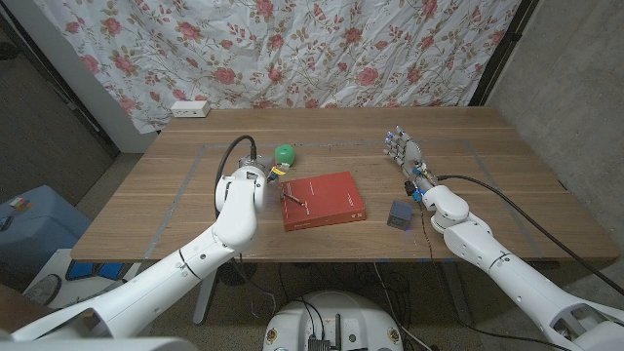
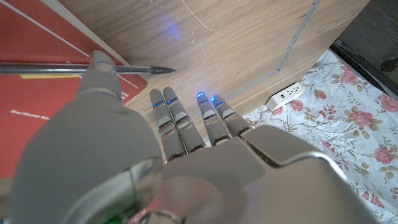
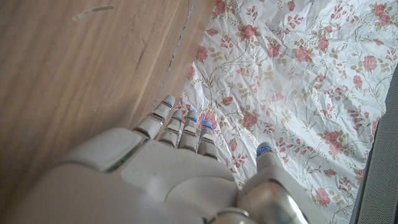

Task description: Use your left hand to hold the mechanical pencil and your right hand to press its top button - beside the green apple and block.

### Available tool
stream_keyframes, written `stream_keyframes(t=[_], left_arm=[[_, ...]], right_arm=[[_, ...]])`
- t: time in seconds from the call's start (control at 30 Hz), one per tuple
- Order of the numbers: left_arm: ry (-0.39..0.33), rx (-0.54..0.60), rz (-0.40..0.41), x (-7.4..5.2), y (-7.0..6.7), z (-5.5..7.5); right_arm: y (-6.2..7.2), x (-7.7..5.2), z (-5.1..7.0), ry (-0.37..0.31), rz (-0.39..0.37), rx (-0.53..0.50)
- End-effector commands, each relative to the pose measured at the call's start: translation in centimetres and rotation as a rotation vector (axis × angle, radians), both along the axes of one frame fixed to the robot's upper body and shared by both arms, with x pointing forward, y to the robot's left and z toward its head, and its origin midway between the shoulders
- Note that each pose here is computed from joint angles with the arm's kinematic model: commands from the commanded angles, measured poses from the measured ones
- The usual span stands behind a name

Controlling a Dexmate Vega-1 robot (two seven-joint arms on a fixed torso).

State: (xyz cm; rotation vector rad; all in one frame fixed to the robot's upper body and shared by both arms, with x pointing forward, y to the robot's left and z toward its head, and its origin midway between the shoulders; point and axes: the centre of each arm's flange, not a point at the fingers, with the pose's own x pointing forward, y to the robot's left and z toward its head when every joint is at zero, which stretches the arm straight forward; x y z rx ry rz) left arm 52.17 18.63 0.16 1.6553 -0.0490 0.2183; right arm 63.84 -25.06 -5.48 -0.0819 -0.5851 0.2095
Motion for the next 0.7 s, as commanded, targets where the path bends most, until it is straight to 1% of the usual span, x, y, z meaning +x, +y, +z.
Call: stream_keyframes(t=[0.03, 0.13, 0.27, 0.37, 0.5, 0.6, 0.7], left_arm=[[0.053, -0.018, -0.026, -0.5, 0.8, 0.5], [0.052, -0.015, -0.035, -0.8, 1.2, 0.7], [0.04, -0.046, -0.054, -1.2, 2.0, 0.9], [0.022, -0.09, -0.07, -1.5, 2.6, 0.9], [0.003, -0.11, -0.082, -1.5, 3.2, 0.9], [-0.023, -0.17, -0.106, -1.5, 3.9, 0.7], [-0.041, -0.201, -0.121, -1.5, 4.3, 0.6]], right_arm=[[0.4, 0.1, 0.0, 0.003, -0.003, -0.002], [0.4, 0.1, 0.0, 0.002, -0.002, 0.001], [0.4, 0.0, 0.1, 0.002, -0.007, 0.005], [0.4, -0.1, 0.3, 0.0, -0.012, 0.006], [0.4, -0.1, 0.6, -0.002, -0.018, 0.003], [0.4, -0.1, 0.7, -0.011, -0.023, 0.005], [0.4, -0.1, 0.8, -0.02, -0.025, 0.009]])
